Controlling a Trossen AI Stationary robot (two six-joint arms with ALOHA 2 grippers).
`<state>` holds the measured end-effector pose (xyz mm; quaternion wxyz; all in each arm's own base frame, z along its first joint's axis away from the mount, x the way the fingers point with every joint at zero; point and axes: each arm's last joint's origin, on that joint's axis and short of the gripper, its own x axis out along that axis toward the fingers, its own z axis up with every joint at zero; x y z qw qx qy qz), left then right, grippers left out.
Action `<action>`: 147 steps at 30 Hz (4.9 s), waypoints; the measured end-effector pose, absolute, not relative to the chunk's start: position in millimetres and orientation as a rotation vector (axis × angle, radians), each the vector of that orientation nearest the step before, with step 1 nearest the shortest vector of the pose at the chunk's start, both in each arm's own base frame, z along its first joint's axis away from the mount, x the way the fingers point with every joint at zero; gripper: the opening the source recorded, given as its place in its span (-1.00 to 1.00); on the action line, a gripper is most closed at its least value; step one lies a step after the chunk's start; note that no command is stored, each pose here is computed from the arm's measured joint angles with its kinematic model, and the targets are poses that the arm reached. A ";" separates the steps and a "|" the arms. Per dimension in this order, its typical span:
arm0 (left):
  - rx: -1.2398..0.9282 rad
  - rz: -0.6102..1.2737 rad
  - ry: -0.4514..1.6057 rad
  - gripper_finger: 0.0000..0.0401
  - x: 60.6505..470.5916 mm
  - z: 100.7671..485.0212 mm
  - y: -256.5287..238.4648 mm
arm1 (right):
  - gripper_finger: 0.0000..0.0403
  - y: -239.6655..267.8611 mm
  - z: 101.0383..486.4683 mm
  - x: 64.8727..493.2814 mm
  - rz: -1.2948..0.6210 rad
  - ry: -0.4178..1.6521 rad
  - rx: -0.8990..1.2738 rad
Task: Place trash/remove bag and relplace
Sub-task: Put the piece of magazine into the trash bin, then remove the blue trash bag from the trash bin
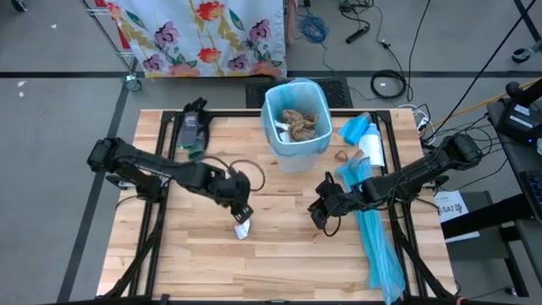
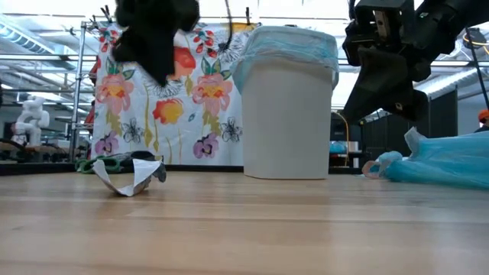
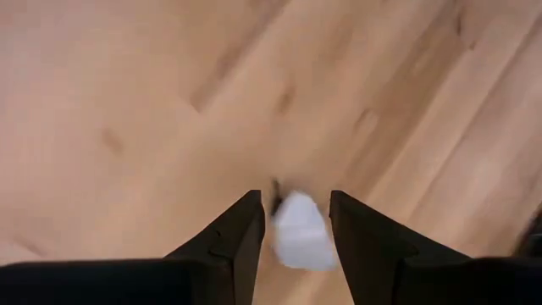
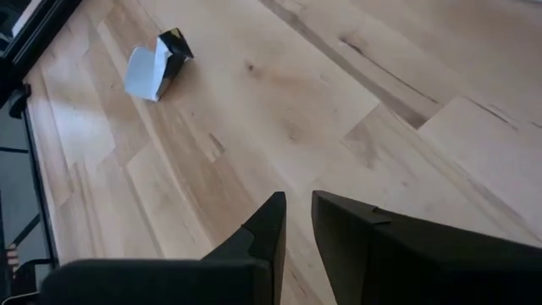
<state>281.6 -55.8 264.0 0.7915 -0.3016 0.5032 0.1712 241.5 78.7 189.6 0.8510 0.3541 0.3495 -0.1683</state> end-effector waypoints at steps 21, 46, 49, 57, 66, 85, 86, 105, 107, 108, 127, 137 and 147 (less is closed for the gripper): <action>-0.860 0.380 1.169 -0.30 299.6 169.2 -63.9 | -0.75 84.4 190.2 240.1 -0.328 0.739 0.741; -0.914 0.249 1.083 -0.99 294.1 208.0 -61.2 | -0.75 84.6 189.5 239.3 -0.307 0.763 0.717; -0.913 0.228 0.984 -0.99 285.7 232.0 -52.4 | -0.75 84.6 189.3 239.2 -0.306 0.766 0.710; -0.795 0.253 0.654 -1.00 263.6 326.9 -14.6 | -0.75 84.4 189.1 238.9 -0.308 0.768 0.706; -0.533 0.289 0.528 -1.00 260.5 419.3 48.9 | -0.75 83.6 189.1 239.2 -0.315 0.764 0.707; -0.238 0.109 0.430 -0.83 361.2 429.1 173.3 | -0.75 62.0 188.9 245.4 -0.444 0.717 0.843; -0.241 0.096 0.437 -0.78 365.6 424.0 177.1 | -0.75 60.7 188.8 245.5 -0.452 0.715 0.851; -0.211 0.180 0.376 -0.32 325.8 442.0 220.5 | -0.75 36.4 180.4 238.5 -0.670 0.757 0.871; -0.227 0.203 0.417 -0.32 313.3 441.7 225.6 | -0.75 34.3 179.4 236.2 -0.689 0.778 0.864; -0.235 0.206 0.443 -0.32 307.9 439.9 228.2 | -0.75 33.1 179.6 234.7 -0.698 0.786 0.861; -0.511 0.305 0.702 -0.96 254.4 339.2 261.2 | -0.75 -1.0 221.1 181.4 -0.792 0.779 0.803; -0.663 0.372 0.687 -0.98 222.2 276.4 233.5 | -0.78 -42.3 228.2 168.0 -0.956 0.711 0.767; -0.779 0.384 0.675 -0.99 200.5 236.3 201.9 | -0.99 -113.3 233.5 143.2 -1.071 0.590 0.905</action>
